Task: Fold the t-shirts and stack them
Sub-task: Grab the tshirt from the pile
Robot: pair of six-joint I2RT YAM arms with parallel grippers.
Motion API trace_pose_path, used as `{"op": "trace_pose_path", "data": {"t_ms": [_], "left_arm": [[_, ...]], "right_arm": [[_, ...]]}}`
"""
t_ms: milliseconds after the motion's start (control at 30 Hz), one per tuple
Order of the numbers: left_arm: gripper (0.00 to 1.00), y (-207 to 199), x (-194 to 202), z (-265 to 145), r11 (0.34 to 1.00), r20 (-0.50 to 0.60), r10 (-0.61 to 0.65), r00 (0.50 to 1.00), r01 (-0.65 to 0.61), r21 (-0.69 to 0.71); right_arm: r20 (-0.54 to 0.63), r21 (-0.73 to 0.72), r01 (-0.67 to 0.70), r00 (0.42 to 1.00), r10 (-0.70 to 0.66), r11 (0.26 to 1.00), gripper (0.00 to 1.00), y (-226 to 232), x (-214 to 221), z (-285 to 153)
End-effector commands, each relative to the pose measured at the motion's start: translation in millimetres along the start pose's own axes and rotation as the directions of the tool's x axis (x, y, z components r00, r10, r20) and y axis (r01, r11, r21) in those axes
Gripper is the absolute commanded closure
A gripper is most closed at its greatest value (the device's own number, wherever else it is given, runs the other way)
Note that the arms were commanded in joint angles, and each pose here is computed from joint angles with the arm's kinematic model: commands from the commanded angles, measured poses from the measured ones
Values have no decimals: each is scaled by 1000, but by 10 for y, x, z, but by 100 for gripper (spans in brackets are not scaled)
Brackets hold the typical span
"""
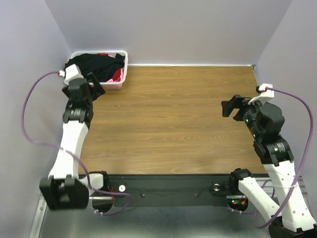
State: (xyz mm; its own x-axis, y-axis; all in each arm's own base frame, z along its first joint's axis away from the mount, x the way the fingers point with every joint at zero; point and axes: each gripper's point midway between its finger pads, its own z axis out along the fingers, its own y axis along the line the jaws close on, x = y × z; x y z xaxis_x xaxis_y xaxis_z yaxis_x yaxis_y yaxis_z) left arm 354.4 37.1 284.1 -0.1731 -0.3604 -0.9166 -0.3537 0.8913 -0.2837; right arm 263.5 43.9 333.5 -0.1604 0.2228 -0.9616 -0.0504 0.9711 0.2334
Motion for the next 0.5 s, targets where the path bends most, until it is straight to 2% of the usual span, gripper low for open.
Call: {"op": "trace_pose_path", "data": {"t_ms": [0,100,333,467], "left_arm": [[2,-178,-352,365,1000,25,8,1000,-7,-26],[2,-227,-440,620,998,19,21,1000,-20,-55],[2,-221,-608,1534,987,-14,-9,1000,6,-161],[2,-183,-536,1961,978,-53,-25,998,14,-209]], "right_arm": [[7,-103,-26,1000,27,994,0,193,-11,-36],[-31,-138,-26,999,22,990,0,243,120,-23],[-72,-166,-43,997,31,985,0,288,240,-10],[-70,-150,-41,997,30,988,0,262,238,2]]}}
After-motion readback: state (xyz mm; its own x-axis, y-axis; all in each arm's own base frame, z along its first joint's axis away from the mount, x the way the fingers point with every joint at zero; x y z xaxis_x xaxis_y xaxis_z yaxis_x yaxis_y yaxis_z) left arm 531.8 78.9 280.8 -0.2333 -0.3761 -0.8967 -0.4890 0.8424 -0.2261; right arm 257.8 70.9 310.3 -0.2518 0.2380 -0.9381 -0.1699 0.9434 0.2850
